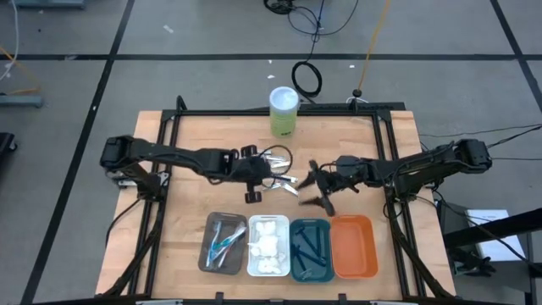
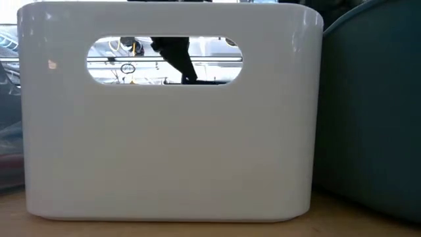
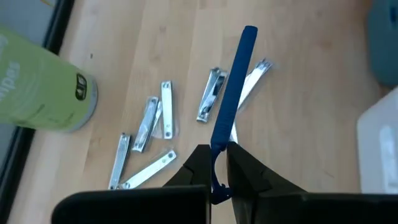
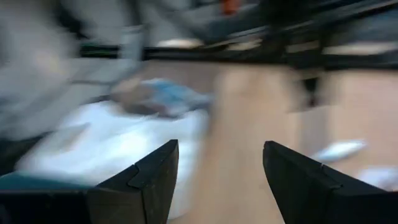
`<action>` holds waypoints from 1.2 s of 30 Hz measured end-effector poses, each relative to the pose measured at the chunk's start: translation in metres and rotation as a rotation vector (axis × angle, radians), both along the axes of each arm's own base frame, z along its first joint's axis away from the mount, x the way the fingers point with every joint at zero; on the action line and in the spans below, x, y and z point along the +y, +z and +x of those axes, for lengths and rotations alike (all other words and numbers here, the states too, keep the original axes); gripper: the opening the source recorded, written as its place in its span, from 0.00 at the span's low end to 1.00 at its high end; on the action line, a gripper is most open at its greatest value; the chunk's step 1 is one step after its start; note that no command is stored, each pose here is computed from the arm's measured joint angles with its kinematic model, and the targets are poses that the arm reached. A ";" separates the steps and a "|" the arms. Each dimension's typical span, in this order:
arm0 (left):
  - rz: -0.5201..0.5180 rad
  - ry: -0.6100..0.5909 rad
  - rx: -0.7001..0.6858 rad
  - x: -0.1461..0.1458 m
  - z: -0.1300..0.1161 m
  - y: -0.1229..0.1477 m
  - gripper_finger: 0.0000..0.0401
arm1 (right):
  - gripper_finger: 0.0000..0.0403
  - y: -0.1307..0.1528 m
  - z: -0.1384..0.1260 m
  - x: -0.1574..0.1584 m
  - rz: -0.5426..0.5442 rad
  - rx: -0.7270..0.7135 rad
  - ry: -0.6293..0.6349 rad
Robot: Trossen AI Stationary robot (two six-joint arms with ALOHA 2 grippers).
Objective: Pick & Place Travel size toiletries
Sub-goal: Put the blue razor into the blue bin
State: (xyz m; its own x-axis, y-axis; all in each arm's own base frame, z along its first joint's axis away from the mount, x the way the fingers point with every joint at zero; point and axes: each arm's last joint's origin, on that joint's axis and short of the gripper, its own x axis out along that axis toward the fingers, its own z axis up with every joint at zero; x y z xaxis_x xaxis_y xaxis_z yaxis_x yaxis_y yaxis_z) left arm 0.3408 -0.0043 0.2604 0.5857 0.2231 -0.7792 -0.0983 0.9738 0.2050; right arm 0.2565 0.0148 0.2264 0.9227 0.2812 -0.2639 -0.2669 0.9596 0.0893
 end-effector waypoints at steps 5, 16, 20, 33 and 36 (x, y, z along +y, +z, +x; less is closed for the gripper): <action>0.035 -0.019 -0.007 -0.016 0.000 0.000 0.04 | 0.57 -0.001 0.006 -0.010 -0.133 -0.047 -0.248; 0.056 -0.018 -0.096 -0.017 0.004 0.009 0.04 | 0.60 -0.016 0.016 -0.011 -0.098 -0.006 -0.231; 0.064 -0.029 -0.116 -0.017 0.006 0.011 0.04 | 0.57 -0.016 0.017 -0.013 -0.103 -0.016 -0.237; 0.063 -0.030 -0.121 -0.017 0.006 0.011 0.04 | 0.34 -0.019 0.016 -0.014 -0.134 0.010 -0.234; 0.063 -0.030 -0.123 -0.017 0.006 0.011 0.04 | 0.28 -0.019 0.016 -0.015 -0.151 0.012 -0.229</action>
